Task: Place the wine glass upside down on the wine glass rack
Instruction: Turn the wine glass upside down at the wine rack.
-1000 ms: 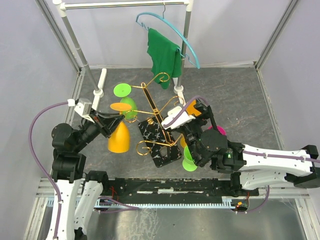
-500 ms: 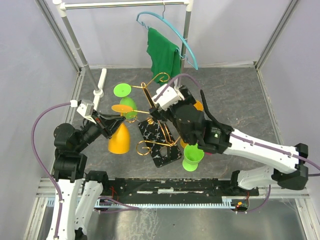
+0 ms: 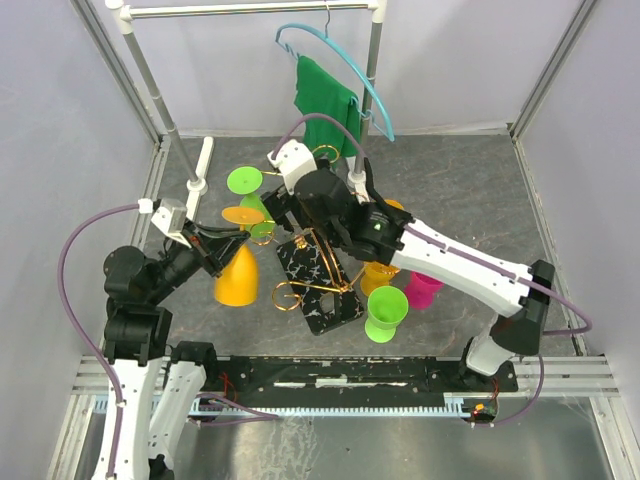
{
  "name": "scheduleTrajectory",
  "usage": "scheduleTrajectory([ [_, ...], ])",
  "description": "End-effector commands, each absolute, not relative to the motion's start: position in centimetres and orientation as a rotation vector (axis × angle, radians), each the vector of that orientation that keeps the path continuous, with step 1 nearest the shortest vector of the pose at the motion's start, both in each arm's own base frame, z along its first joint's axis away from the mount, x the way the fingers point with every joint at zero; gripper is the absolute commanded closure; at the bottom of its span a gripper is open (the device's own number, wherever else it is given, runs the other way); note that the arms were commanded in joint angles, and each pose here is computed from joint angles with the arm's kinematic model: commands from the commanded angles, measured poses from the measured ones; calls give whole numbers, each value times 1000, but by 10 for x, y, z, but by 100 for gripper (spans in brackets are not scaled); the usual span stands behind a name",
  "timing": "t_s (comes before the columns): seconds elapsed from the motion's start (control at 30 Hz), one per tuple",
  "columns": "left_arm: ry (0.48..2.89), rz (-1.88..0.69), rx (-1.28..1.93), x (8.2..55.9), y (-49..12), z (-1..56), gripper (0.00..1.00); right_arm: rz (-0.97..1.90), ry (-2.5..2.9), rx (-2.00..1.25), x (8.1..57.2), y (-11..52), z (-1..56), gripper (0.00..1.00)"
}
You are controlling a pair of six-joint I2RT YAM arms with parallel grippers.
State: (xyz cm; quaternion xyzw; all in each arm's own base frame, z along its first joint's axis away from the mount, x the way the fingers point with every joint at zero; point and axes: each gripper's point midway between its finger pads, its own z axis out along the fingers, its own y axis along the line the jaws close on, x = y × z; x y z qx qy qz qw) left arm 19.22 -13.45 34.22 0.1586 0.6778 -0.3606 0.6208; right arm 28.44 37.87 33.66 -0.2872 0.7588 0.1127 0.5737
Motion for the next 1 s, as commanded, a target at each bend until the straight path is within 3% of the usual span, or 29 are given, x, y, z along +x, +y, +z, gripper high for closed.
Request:
scheduleTrajectory([
  [0.0, 1458, -798, 460, 180, -137, 372, 97, 349, 1859, -564, 305, 378, 335, 0],
  [0.37, 1475, -743, 489, 178, -134, 368, 97, 403, 1943, -550, 355, 395, 311, 0],
  [0.97, 1506, -734, 472, 185, -132, 359, 97, 448, 1865, -463, 427, 440, 314, 16],
])
